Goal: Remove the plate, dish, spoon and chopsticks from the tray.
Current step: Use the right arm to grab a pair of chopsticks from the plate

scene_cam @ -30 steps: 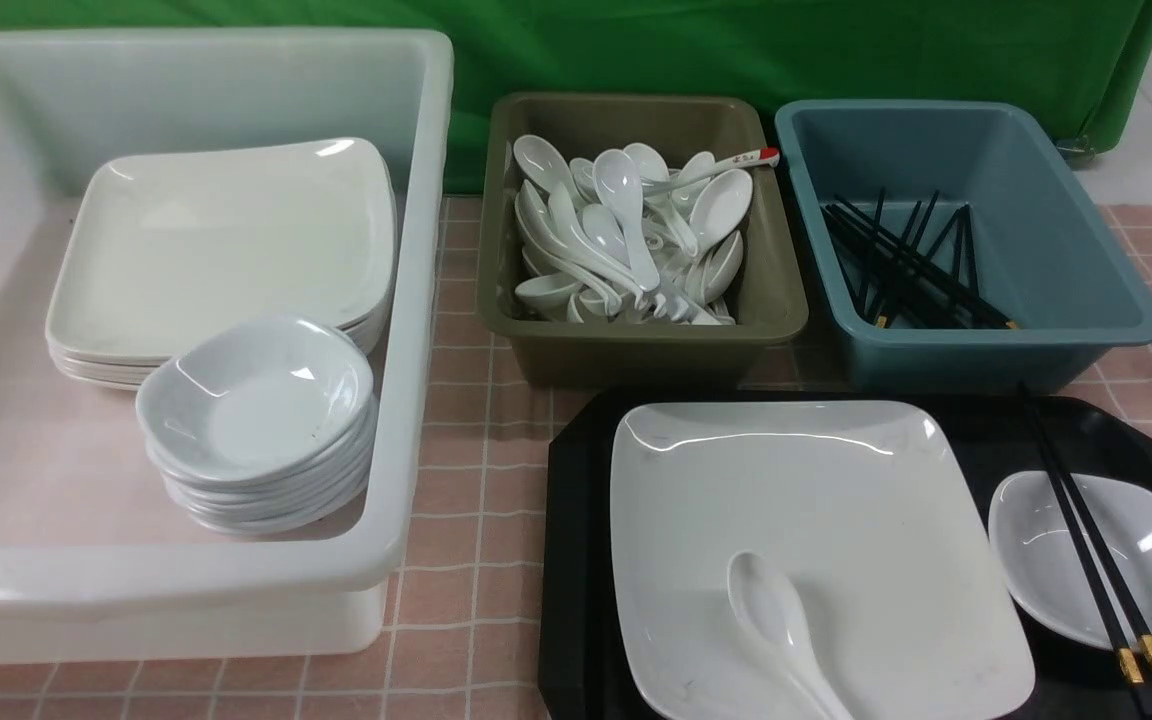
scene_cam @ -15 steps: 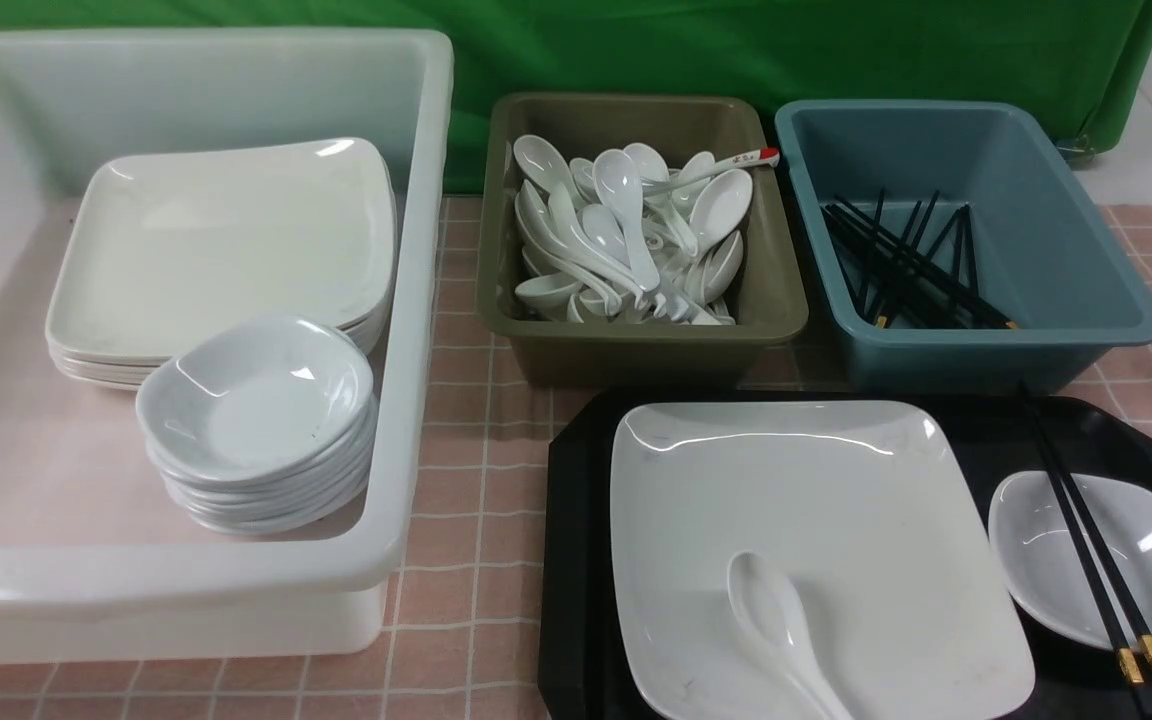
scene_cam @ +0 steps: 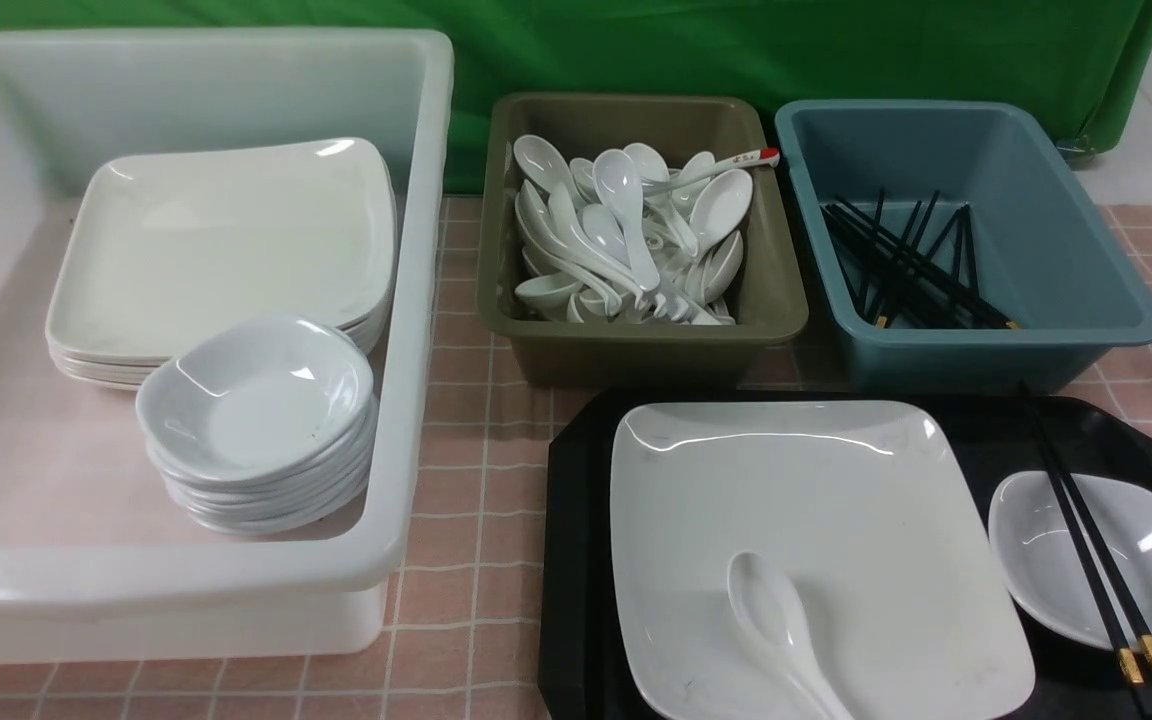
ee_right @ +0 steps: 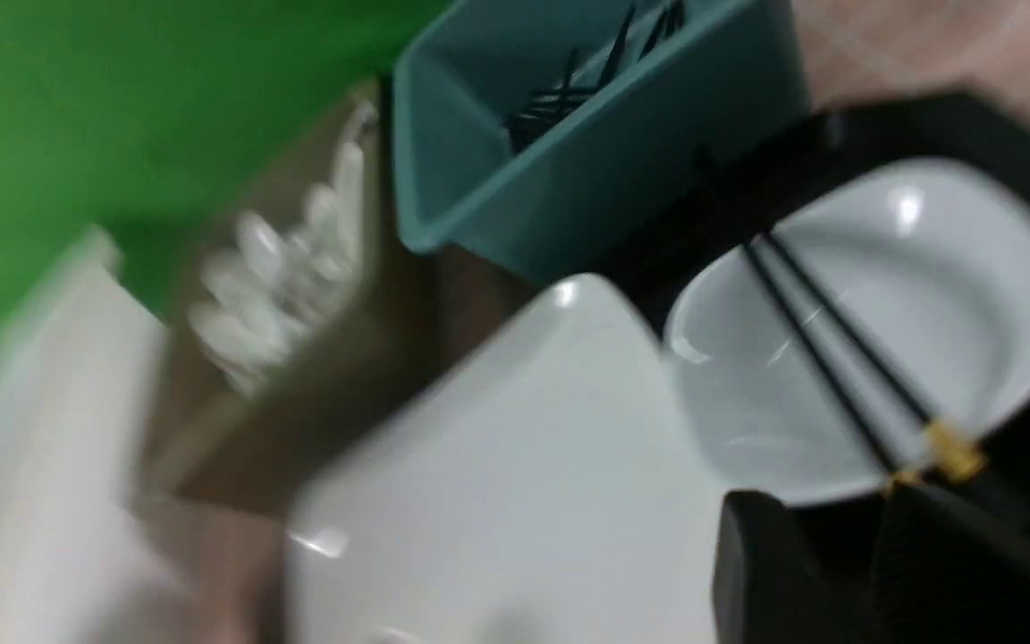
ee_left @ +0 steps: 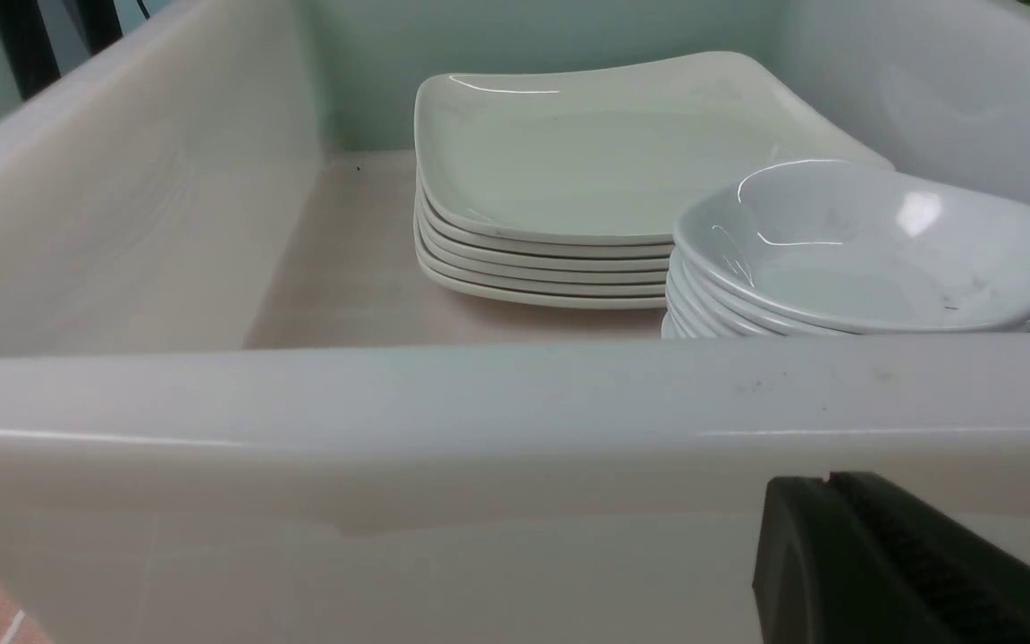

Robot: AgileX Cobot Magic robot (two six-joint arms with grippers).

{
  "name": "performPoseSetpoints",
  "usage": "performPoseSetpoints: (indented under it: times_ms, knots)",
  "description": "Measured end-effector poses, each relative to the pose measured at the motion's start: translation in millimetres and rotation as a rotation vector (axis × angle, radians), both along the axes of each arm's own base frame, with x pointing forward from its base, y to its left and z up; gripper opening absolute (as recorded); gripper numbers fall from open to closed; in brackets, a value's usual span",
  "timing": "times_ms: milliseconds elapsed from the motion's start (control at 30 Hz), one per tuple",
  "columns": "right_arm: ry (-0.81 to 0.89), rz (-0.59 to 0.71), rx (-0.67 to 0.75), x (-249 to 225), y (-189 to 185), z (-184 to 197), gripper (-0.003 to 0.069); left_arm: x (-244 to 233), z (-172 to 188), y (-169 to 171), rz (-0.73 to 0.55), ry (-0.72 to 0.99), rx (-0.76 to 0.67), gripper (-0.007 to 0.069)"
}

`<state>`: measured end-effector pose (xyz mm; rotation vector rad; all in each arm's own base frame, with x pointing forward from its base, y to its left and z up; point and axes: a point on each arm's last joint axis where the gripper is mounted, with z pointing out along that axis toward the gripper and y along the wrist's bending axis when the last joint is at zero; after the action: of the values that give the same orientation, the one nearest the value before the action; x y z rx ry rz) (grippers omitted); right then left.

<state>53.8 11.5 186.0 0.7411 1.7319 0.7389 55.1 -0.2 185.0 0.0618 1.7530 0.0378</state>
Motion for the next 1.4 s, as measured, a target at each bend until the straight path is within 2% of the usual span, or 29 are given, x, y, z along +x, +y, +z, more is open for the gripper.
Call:
performPoseSetpoints:
  times_ms: [67,133,267,300,333,367,400,433,533,567,600,667,700,733,800,833,933,967,1000,1033,1133,1400]
  knots:
    - [0.015,-0.024,0.134,0.0,0.9,0.0,0.0247,0.0,0.0,0.0,0.0,0.0,0.0,0.0022]
    - [0.003,-0.038,0.169,0.5,0.3,0.9,0.0247,0.0,0.0,0.0,0.0,0.0,0.0,0.0022]
    - [-0.08,-0.072,0.186,2.4,-3.0,7.2,0.0233,0.0,0.0,0.0,0.0,0.0,0.0,0.0022]
    - [-0.173,-0.1,0.16,3.4,-6.7,15.3,0.0191,0.0,0.0,0.0,0.0,0.0,0.0,0.0022]
    - [-0.184,-0.1,0.146,3.5,-7.0,16.4,0.0176,0.0,0.0,0.0,0.0,0.0,0.0,0.0023]
    - [-0.247,-0.101,0.069,2.6,-8.3,29.0,0.0101,0.0,0.0,0.0,0.0,0.0,0.0,0.0024]
    - [-0.255,-0.1,0.056,2.4,-8.4,31.1,0.0092,0.0,0.0,0.0,0.0,0.0,0.0,0.0024]
    - [-0.299,-0.089,-0.034,1.3,-8.3,50.2,0.0044,0.0,0.0,0.0,0.0,0.0,0.0,0.0024]
    - [-0.237,0.021,-0.343,9.5,-2.8,94.0,0.0031,0.0,0.0,0.0,0.0,0.0,0.0,0.0024]
    - [-0.225,0.032,-0.362,12.1,-2.4,99.8,0.0031,0.0,0.0,0.0,0.0,0.0,0.0,0.0024]
    - [-0.167,0.079,-0.424,18.5,-0.6,107.3,0.0031,0.0,0.0,0.0,0.0,0.0,0.0,0.0024]
    - [0.128,0.261,-0.52,47.1,4.6,117.6,0.0037,0.0,0.0,0.0,0.0,0.0,0.0,0.0024]
    - [0.136,0.264,-0.524,50.3,4.4,119.0,0.0041,0.0,0.0,0.0,0.0,0.0,0.0,0.0024]
    - [0.296,0.337,-0.537,67.5,4.7,116.5,0.0059,0.0,0.0,0.0,0.0,0.0,0.0,0.0024]
    - [0.438,0.396,-0.547,85.0,3.9,111.1,0.0095,0.0,0.0,0.0,0.0,0.0,0.0,0.0024]
    - [0.562,0.441,-0.554,104.8,2.3,102.4,0.0169,0.0,0.0,0.0,0.0,0.0,0.0,0.0024]
    - [0.71,0.482,-0.576,143.5,-1.9,86.3,0.0338,0.0,0.0,0.0,0.0,0.0,0.0,0.0024]
    - [0.706,0.48,-0.579,144.2,-2.0,87.6,0.0358,0.0,0.0,0.0,0.0,0.0,0.0,0.0024]
    - [0.763,0.503,-0.582,167.1,-3.2,79.4,0.0429,0.0,0.0,0.0,0.0,0.0,0.0,0.0024]
    - [0.782,0.523,-0.59,174.3,-3.3,76.0,0.0456,0.0,0.0,0.0,0.0,0.0,0.0,0.0024]
    - [0.849,0.59,-0.606,202.0,-3.7,63.9,0.0506,0.0,0.0,0.0,0.0,0.0,0.0,0.0024]
    - [1.007,0.774,-0.632,240.6,-4.0,17.8,0.0519,0.0,0.0,0.0,0.0,0.0,0.0,0.0022]
